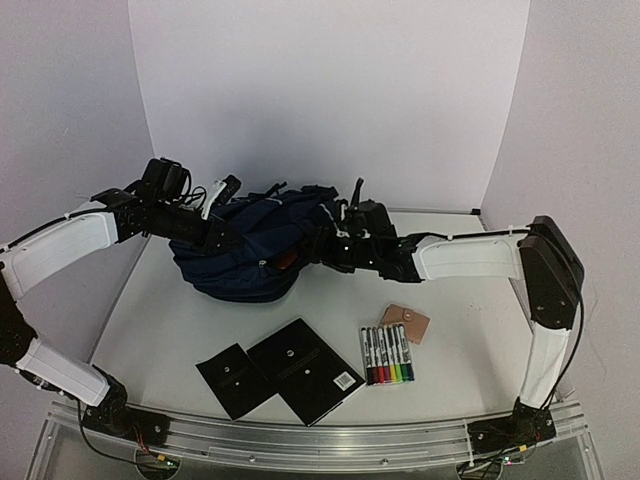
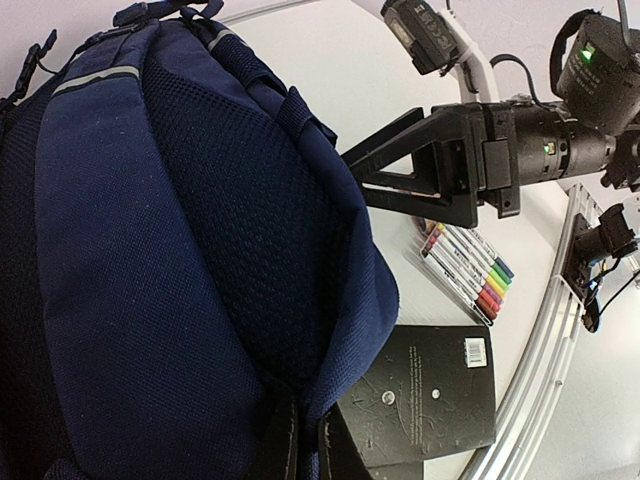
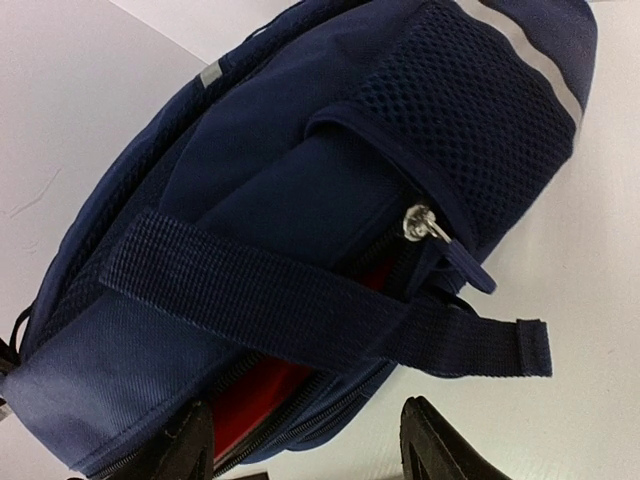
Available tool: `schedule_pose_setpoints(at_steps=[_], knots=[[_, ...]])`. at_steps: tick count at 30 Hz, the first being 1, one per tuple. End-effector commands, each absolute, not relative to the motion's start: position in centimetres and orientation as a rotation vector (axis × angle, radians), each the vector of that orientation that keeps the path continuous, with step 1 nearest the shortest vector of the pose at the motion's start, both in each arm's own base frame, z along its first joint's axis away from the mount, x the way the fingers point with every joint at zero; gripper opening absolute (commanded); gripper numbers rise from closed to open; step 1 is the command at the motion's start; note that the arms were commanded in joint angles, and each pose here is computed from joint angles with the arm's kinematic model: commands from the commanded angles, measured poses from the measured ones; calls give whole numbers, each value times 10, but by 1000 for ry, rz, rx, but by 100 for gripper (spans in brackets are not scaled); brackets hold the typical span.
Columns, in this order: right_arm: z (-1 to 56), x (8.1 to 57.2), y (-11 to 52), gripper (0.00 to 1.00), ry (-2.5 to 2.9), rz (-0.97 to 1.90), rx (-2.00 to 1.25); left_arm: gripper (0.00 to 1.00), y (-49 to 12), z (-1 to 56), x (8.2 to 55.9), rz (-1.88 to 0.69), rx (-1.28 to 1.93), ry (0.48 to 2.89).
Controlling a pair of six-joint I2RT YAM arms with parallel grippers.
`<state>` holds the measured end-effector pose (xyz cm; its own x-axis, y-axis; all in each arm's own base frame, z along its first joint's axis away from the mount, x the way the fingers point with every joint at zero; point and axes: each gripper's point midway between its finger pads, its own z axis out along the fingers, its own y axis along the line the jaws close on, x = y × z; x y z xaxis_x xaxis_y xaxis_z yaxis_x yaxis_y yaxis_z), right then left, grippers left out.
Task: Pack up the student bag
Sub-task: Adjust the student bag at the center of the board.
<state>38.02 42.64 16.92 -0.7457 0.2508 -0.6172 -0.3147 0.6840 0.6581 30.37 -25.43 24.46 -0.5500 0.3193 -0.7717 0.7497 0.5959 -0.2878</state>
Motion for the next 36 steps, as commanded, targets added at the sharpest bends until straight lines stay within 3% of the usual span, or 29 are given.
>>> schedule_pose_setpoints(at_steps=[1,6,11,19,24,30,34,36], knots=[[167,394,442,50,2158,1053,-47,0,-261,317,302,-865,842,1913],[184,397,440,0,2125,1064,-19,0,-259,320,306,-842,814,1919],[266,394,425,0,1954,1097,-17,0,-253,344,321,-765,752,1872],[432,389,403,0,1606,1059,-108,0,-267,455,334,-812,741,1615],[445,392,396,0,1578,997,-108,0,-271,472,339,-852,715,1571],[380,394,399,0,1730,938,-126,0,-276,419,341,-930,725,1707],[358,384,400,0,1797,931,-202,0,-283,416,325,-1055,756,1705],[367,372,402,13,1785,961,-270,0,-285,419,323,-1082,748,1707]])
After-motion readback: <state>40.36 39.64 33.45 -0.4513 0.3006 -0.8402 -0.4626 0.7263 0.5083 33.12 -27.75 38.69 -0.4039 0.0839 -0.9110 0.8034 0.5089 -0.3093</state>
